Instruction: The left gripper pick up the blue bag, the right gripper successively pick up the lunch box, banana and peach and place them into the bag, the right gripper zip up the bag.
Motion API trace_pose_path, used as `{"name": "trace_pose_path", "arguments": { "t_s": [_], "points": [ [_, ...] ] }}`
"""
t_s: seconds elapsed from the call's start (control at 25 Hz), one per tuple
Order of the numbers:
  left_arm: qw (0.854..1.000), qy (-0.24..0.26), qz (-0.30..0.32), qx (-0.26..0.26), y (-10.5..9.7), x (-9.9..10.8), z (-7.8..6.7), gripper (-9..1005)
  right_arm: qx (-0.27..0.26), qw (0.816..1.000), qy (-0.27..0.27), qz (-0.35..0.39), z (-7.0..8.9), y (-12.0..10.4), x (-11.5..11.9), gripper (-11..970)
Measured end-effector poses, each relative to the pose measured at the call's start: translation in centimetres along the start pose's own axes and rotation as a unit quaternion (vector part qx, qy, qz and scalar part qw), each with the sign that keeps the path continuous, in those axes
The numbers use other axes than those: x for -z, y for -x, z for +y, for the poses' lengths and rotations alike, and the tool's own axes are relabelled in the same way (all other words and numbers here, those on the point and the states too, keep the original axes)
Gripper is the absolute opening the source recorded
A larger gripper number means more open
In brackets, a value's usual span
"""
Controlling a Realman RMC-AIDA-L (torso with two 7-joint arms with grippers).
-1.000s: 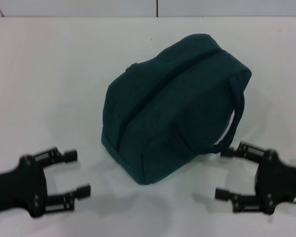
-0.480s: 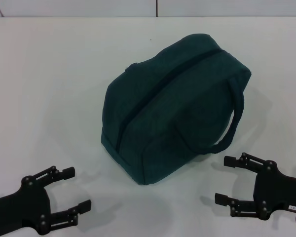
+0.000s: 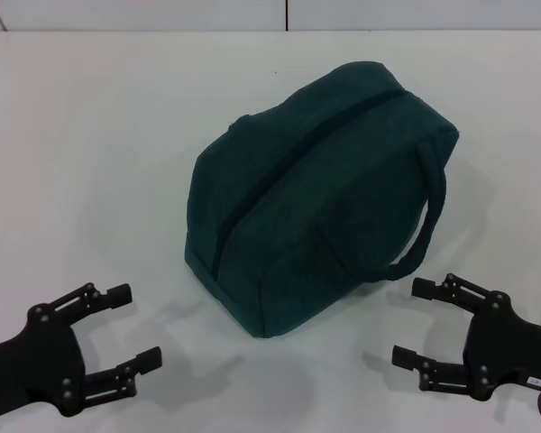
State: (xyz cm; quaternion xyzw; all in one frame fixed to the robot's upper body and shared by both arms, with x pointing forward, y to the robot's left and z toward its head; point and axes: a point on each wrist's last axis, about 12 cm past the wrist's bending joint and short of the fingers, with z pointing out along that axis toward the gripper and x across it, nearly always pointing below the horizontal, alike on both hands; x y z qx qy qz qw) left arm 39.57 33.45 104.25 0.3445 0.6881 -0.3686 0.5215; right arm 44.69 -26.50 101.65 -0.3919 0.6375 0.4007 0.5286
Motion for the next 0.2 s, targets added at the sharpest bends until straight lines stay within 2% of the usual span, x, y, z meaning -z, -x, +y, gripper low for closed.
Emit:
{"name": "trace_pose_path", "arguments": {
  "t_s": [0.2],
  "points": [
    [1.0,-0.004,-0.003,-0.003,0.2,-0.37,0.22,861,-0.001,1.0,0.003,-0.002,0.05,0.06,-0.03,886]
  ]
}}
